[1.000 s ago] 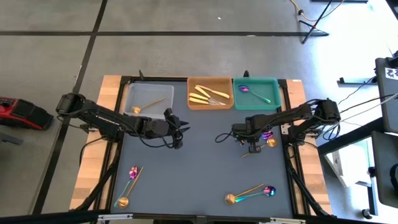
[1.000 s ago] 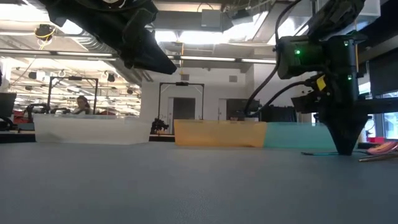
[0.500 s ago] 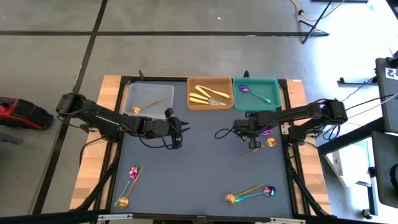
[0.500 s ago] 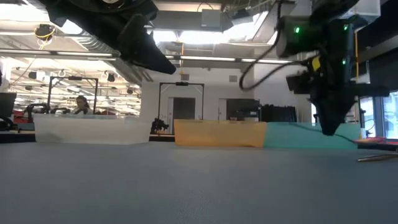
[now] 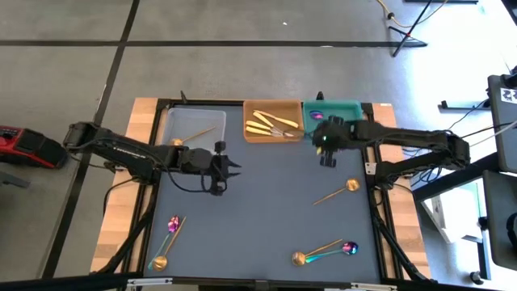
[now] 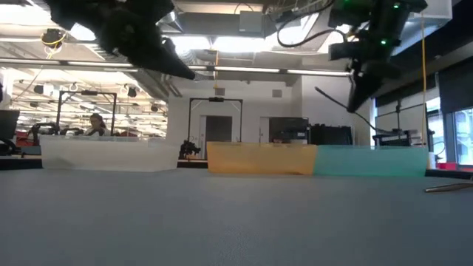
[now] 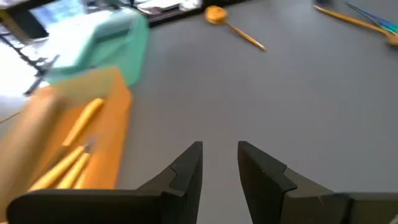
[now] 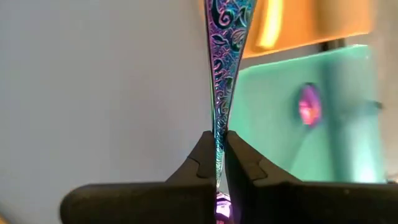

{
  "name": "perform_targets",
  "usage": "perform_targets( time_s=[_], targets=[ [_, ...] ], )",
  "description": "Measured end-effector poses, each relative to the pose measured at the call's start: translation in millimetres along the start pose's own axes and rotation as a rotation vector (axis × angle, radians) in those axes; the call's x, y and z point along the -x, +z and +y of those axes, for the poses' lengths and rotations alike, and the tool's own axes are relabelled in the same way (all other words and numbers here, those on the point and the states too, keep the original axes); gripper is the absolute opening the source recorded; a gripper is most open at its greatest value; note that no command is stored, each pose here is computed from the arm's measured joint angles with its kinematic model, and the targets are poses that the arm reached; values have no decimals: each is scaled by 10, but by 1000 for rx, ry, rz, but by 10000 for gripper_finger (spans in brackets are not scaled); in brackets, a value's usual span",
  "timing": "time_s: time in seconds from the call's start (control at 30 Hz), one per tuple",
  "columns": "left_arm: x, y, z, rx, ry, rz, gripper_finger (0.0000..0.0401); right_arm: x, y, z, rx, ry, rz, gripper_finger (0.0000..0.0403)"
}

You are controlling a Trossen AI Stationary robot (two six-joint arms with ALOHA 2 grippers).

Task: Sort silverware by color (type)
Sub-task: Put the blue spoon into the blue bin

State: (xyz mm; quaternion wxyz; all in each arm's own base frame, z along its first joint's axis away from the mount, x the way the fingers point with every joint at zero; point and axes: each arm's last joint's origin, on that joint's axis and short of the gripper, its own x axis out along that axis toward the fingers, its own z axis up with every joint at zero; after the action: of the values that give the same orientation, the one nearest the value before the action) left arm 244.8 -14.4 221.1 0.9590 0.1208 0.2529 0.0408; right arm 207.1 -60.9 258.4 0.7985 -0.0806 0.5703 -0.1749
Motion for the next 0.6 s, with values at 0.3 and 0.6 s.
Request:
perform_targets(
  time_s=[0.3, 0.6],
  targets=[
    [224, -220, 238, 13, 80, -32, 96, -23, 11, -570, -130, -173, -39, 3],
    [297, -256, 289, 36, 106, -54, 96, -320, -207, -949, -248, -153, -54, 3]
  ],
)
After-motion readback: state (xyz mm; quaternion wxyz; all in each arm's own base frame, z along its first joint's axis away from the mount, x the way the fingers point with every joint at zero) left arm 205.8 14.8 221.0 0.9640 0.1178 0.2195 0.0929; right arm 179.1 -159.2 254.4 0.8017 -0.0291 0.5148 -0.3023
